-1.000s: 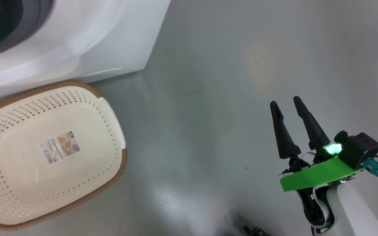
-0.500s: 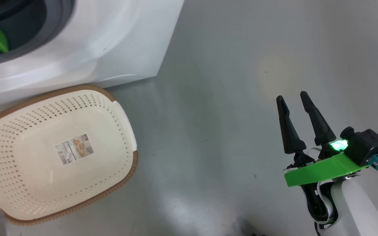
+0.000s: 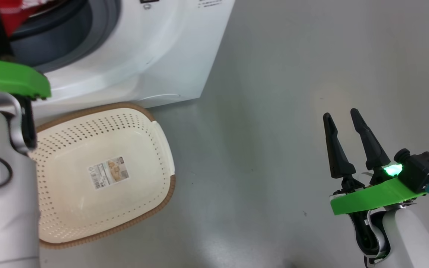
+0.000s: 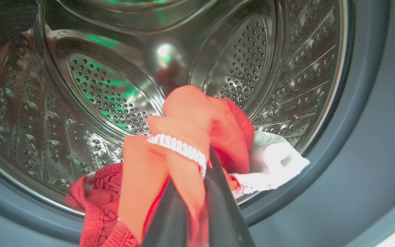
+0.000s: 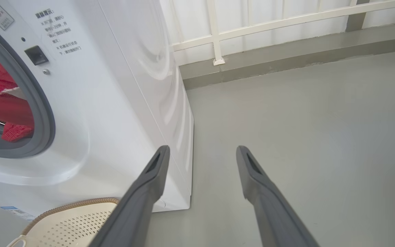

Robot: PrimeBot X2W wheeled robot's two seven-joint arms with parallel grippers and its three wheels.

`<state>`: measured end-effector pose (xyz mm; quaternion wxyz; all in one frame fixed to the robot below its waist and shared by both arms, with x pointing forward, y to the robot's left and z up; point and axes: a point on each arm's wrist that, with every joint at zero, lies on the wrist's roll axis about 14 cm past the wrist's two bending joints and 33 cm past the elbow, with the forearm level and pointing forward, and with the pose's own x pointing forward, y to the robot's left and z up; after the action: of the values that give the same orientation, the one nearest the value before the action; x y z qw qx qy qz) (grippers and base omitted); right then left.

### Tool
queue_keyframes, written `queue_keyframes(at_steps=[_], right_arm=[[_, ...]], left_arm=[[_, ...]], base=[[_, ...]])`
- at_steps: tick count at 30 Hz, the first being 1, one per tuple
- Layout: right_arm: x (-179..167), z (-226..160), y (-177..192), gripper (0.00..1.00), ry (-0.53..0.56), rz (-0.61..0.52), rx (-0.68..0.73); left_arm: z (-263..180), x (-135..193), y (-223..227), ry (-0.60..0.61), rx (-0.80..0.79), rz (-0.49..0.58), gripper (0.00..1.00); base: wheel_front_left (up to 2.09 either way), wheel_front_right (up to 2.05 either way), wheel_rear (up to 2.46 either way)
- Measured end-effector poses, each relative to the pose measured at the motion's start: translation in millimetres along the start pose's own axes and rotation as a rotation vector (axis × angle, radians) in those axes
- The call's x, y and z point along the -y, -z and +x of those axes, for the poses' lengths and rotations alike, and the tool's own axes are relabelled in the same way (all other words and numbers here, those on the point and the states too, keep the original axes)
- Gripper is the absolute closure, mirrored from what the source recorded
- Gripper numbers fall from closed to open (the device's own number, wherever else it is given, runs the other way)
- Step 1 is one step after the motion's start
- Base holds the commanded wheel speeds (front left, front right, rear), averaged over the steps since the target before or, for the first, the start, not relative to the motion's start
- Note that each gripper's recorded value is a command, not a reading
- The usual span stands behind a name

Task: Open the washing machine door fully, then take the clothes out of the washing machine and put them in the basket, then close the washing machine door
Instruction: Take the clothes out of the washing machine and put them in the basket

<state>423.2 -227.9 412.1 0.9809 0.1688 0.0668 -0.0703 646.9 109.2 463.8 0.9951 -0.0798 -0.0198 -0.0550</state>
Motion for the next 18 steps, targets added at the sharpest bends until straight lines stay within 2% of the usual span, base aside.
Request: queue_keyframes(at_steps=[18], right_arm=[[-11.9, -4.8, -8.9, 0.00, -0.043, -0.014, 0.021]], left_arm=[[-68.9, -22.9, -49.2, -0.061, 0.150, 0.004, 1.00]], base=[[0.00, 0.00, 0.00]])
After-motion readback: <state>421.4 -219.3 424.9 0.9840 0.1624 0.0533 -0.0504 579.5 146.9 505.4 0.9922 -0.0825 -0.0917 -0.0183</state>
